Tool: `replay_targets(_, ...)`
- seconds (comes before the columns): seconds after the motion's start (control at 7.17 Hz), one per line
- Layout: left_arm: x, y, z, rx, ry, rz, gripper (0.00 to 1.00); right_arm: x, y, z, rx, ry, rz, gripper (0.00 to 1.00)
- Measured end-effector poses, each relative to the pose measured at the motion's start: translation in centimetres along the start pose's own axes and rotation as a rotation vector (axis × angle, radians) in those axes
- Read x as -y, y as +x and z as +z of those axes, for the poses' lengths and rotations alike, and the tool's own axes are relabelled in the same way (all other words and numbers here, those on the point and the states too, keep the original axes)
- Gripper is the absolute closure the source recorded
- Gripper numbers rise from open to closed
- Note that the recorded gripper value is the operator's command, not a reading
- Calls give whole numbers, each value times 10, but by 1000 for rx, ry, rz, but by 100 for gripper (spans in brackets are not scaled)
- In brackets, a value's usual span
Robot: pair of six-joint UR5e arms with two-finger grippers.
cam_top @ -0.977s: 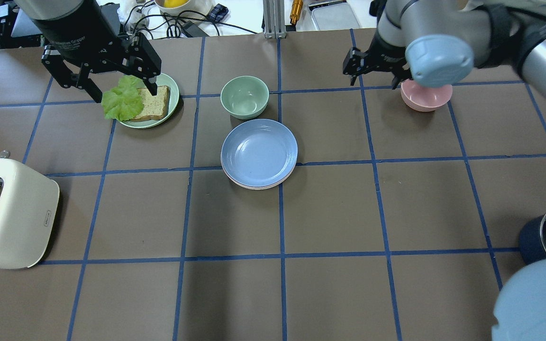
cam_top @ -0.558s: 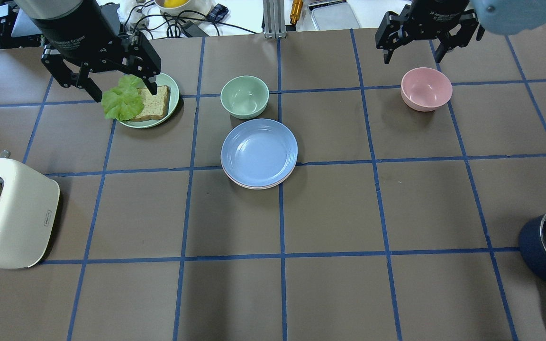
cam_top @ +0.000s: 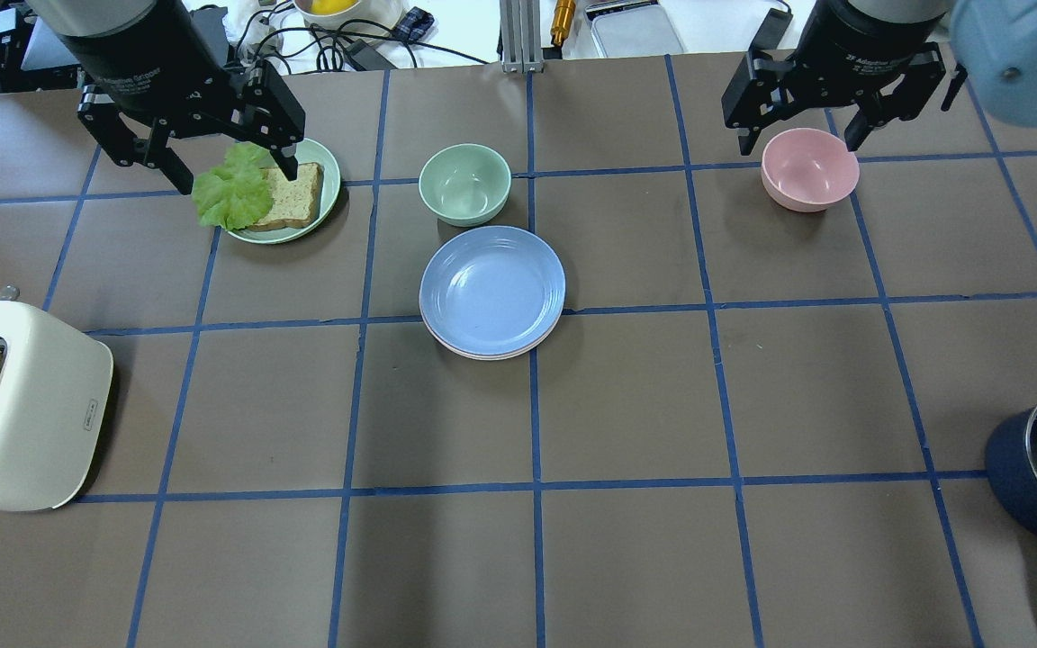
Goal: Stack three plates with pink and blue
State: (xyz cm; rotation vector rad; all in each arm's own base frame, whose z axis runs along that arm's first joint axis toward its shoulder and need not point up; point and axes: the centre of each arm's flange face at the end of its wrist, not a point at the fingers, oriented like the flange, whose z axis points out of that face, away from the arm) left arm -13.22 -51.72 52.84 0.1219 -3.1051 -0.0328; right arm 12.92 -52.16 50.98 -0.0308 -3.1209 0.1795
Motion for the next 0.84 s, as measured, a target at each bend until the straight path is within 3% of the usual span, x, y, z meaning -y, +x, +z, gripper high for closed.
replay_targets(0.84, 2, 0, -1, 2, 15, 86, 0, -3, -3, 0, 0, -3, -5, 0)
